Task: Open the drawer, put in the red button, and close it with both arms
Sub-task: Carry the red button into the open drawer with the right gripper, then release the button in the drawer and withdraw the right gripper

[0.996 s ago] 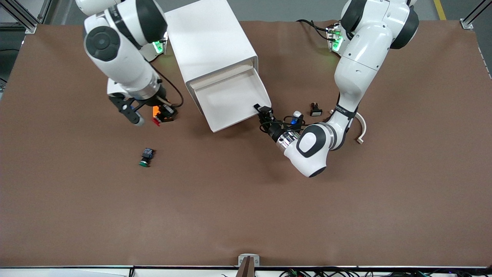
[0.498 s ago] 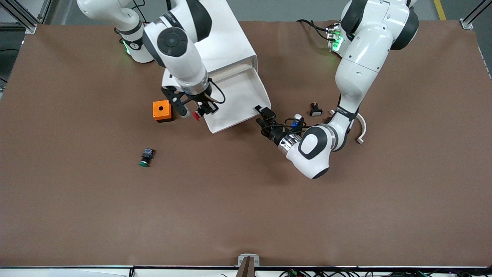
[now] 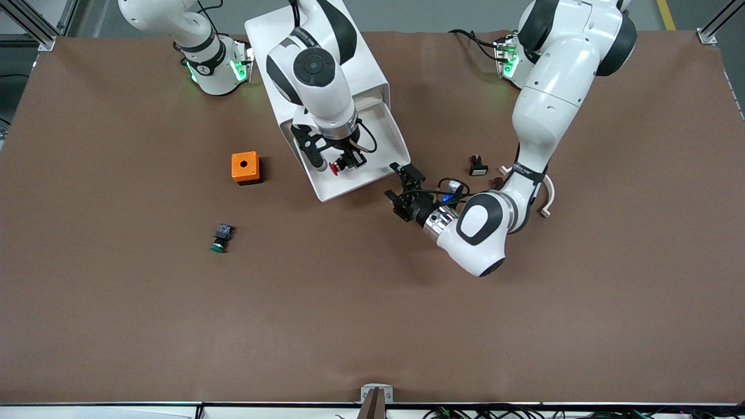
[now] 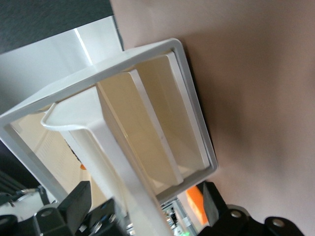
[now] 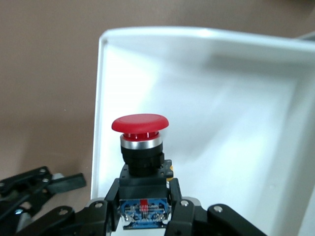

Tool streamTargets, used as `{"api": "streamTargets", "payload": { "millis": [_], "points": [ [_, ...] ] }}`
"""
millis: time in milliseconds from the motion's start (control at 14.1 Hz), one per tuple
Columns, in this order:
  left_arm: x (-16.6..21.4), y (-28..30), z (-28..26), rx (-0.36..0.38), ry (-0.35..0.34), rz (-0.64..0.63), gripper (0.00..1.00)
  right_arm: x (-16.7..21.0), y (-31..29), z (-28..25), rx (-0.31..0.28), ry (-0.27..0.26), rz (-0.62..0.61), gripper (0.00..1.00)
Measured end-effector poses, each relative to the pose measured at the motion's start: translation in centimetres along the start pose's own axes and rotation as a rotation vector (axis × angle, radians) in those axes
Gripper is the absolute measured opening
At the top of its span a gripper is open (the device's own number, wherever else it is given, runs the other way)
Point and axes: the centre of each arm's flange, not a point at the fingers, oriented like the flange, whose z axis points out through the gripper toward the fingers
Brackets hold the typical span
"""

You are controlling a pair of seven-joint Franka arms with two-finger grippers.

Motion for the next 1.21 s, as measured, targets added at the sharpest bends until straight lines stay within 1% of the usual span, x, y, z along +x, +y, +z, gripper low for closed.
{"api": "streamTargets", "payload": {
  "millis": [142,213,356,427,498,640,712,783,854,925,1067,1139,1210],
  "points": [
    [-1.0,-0.7,-2.1,-0.036,-0.011,0.173,1.0,-1.0,0.0,0.8,0.007,-0.031,0.022,0.41],
    [-1.3,-0.9,-3.3,-0.06,-0.011,0.242,1.0,-1.5,0.0,1.3,0.01,-0.039,0.033,0.41],
    [-1.6,-1.3,-5.2,-0.1,-0.001,0.366,1.0,-2.6,0.1,2.4,0.014,-0.039,0.05,0.41],
    [-1.6,-1.5,-5.9,-0.118,0.025,0.441,1.0,-3.0,0.2,3.0,0.011,-0.037,0.056,0.41],
    [-1.6,-1.8,-6.4,-0.134,0.069,0.522,1.0,-3.2,0.3,3.5,0.007,-0.034,0.057,0.41],
    [-1.9,-3.0,-7.5,-0.162,0.155,0.677,1.0,-3.2,0.2,3.7,0.004,-0.032,0.061,0.45],
    [-2.2,-3.6,-8.1,-0.183,0.189,0.754,1.0,-3.2,0.0,3.5,0.004,-0.033,0.061,0.51],
    [-2.6,-4.1,-9.0,-0.214,0.229,0.829,1.0,-3.1,-0.2,2.9,-0.004,-0.031,0.062,0.62],
    [-2.9,-4.8,-9.9,-0.249,0.279,0.899,1.0,-2.8,-0.7,2.0,-0.019,-0.029,0.063,0.7],
    [-3.4,-5.7,-10.9,-0.281,0.329,0.958,1.0,-1.8,-1.4,0.6,-0.042,-0.026,0.055,0.81],
    [-4.4,-7.6,-12.8,-0.349,0.441,1.047,1.0,2.1,-3.2,-3.7,-0.103,-0.031,-0.031,1.0],
    [-4.9,-8.4,-13.5,-0.378,0.516,1.071,1.0,5.1,-3.9,-6.1,-0.13,-0.04,-0.089,1.0],
    [-5.5,-9.2,-13.6,-0.401,0.605,1.09,1.0,8.5,-4.4,-8.4,-0.153,-0.054,-0.15,1.0]
  ]
}}
